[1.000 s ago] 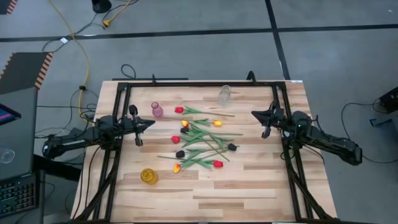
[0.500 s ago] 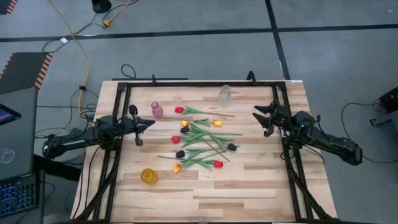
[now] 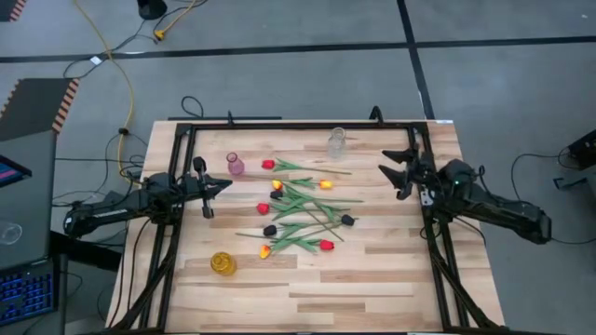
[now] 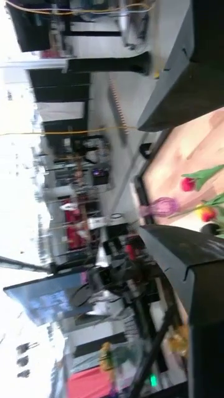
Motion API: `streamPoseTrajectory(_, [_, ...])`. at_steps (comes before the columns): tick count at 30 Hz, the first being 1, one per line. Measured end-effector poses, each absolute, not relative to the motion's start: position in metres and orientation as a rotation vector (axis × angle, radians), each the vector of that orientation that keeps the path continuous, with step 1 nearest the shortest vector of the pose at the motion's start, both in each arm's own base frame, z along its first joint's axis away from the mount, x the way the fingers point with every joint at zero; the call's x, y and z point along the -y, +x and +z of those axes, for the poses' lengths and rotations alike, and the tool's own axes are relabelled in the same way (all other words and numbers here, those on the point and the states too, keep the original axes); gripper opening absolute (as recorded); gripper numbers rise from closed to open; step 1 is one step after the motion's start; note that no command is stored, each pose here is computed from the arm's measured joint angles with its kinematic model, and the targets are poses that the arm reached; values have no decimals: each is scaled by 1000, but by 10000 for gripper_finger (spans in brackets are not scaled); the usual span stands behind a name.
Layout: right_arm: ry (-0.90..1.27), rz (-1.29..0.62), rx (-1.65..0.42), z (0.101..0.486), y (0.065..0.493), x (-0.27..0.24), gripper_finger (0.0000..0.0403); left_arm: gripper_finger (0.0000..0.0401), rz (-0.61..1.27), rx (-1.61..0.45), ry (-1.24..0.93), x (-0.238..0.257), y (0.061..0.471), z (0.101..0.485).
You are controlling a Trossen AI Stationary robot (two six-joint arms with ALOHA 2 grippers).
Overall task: Sort flowers into vase by color
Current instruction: Put the top red tulip into the transparent vase
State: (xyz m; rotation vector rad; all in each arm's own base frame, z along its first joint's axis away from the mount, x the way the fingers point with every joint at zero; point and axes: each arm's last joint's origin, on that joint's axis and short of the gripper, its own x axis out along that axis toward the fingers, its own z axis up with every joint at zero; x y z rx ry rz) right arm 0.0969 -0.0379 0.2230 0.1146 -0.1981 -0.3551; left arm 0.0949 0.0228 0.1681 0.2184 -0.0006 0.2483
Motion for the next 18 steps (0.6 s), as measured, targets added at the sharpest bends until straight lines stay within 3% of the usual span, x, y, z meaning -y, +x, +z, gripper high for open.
streamPoseTrajectory(7, [139,-371,3,239,133,52,286,0,248,0,218,-23,95,168])
streamPoseTrajectory(18, [-7,-360,-272,273,214,84,286,0,248,1,218,-23,95,168])
